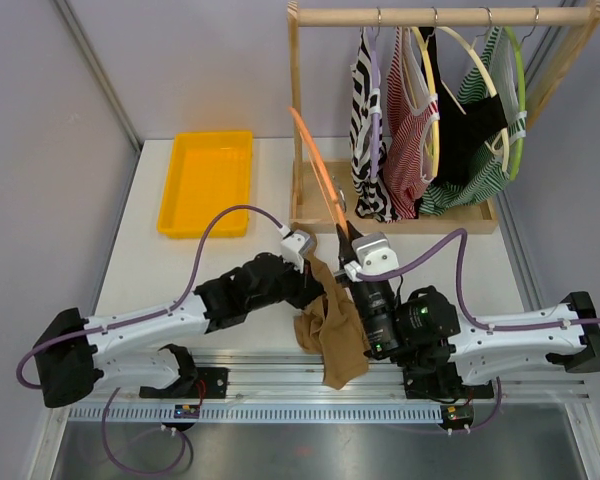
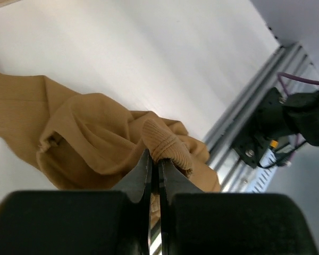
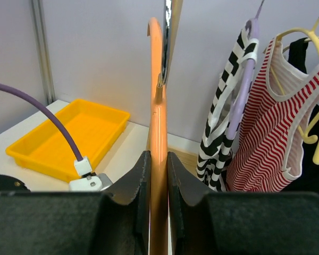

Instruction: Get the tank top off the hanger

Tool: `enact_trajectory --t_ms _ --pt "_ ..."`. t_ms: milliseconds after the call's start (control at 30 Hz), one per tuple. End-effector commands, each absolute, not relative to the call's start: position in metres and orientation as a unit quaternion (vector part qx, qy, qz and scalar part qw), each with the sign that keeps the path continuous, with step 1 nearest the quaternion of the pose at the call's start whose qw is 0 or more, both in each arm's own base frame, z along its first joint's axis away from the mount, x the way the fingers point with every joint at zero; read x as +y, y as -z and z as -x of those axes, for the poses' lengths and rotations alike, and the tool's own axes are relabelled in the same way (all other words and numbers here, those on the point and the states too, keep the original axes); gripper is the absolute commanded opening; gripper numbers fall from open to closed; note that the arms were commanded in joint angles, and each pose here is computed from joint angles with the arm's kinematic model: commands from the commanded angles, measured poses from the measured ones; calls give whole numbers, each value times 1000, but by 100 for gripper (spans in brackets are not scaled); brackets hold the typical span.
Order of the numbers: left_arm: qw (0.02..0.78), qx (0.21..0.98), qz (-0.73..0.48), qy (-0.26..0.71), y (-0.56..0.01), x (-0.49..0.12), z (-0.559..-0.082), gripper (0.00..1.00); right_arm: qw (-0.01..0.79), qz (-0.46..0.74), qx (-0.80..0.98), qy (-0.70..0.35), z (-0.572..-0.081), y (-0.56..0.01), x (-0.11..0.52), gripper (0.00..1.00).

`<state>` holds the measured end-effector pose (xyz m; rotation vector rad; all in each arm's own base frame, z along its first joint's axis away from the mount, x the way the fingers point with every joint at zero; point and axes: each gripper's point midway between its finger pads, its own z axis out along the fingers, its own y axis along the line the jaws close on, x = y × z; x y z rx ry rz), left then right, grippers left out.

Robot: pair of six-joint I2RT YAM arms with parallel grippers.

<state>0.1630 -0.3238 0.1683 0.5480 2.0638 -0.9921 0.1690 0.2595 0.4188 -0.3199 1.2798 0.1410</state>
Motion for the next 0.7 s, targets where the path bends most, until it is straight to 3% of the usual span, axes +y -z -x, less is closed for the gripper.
enact_trajectory --t_ms 0,33,100,133,167,200,333,667 --pt "449 799 -189 353 -190 -331 -196 0 787 69 606 -90 -174 -455 223 0" --pt "464 803 -172 331 -189 -326 -207 1 784 63 611 -88 -175 -457 218 0" --pt "480 806 -160 306 -189 -325 -219 39 783 55 614 -86 -177 -464 208 0" --pt "492 810 -145 283 -188 -319 -228 69 782 54 615 -85 -178 -467 205 0" --pt "495 815 -141 267 -185 -318 -233 90 780 45 616 -95 -179 -469 205 0" --pt "496 820 -137 249 -182 -314 -236 99 778 54 620 -81 -183 -471 201 0" --pt "517 825 -116 198 -190 -305 -253 99 779 53 619 -86 -198 -478 202 0" --pt "539 809 -107 208 -210 -295 -252 99 777 57 620 -94 -246 -503 220 0"
